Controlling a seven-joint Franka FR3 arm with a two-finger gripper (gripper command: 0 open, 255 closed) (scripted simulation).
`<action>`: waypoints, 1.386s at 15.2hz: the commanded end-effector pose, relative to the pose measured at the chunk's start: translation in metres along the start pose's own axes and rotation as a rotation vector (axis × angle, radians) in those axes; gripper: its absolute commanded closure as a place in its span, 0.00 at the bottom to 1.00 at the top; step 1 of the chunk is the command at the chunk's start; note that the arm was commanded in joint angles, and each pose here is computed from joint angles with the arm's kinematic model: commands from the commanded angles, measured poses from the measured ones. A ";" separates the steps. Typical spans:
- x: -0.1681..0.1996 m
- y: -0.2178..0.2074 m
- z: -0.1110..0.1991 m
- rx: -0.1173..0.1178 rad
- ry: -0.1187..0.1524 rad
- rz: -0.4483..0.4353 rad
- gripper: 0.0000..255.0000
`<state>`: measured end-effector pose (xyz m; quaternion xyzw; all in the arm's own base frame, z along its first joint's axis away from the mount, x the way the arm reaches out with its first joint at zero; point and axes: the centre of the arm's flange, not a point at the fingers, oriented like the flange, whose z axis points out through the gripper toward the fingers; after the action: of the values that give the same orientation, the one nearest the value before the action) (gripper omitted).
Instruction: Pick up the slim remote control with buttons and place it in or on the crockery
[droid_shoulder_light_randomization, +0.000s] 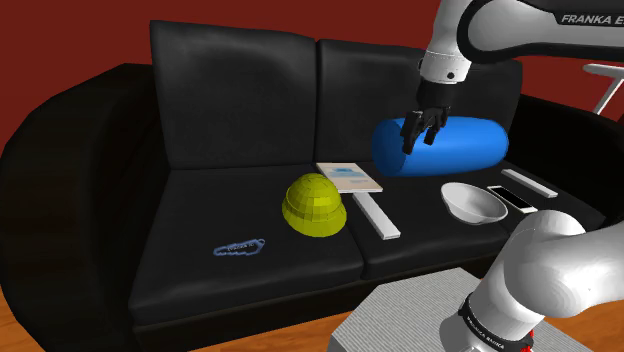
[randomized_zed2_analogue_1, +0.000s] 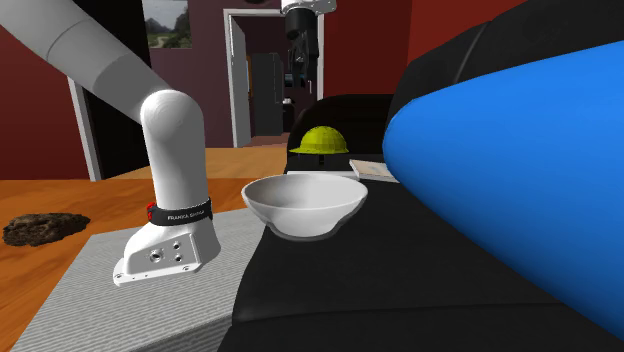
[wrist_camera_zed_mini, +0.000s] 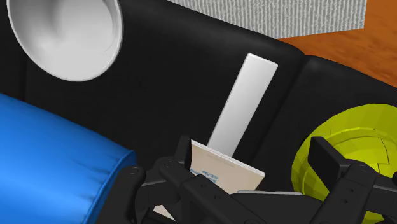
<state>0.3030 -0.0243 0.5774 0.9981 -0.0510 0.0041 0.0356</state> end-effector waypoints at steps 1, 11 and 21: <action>0.000 0.000 0.000 0.000 0.000 0.000 0.00; 0.041 -0.006 0.126 0.029 -0.015 0.116 0.00; 0.066 -0.009 0.223 0.047 -0.024 0.190 0.00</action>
<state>0.3702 -0.0380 0.3609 0.9893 -0.1453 -0.0040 0.0111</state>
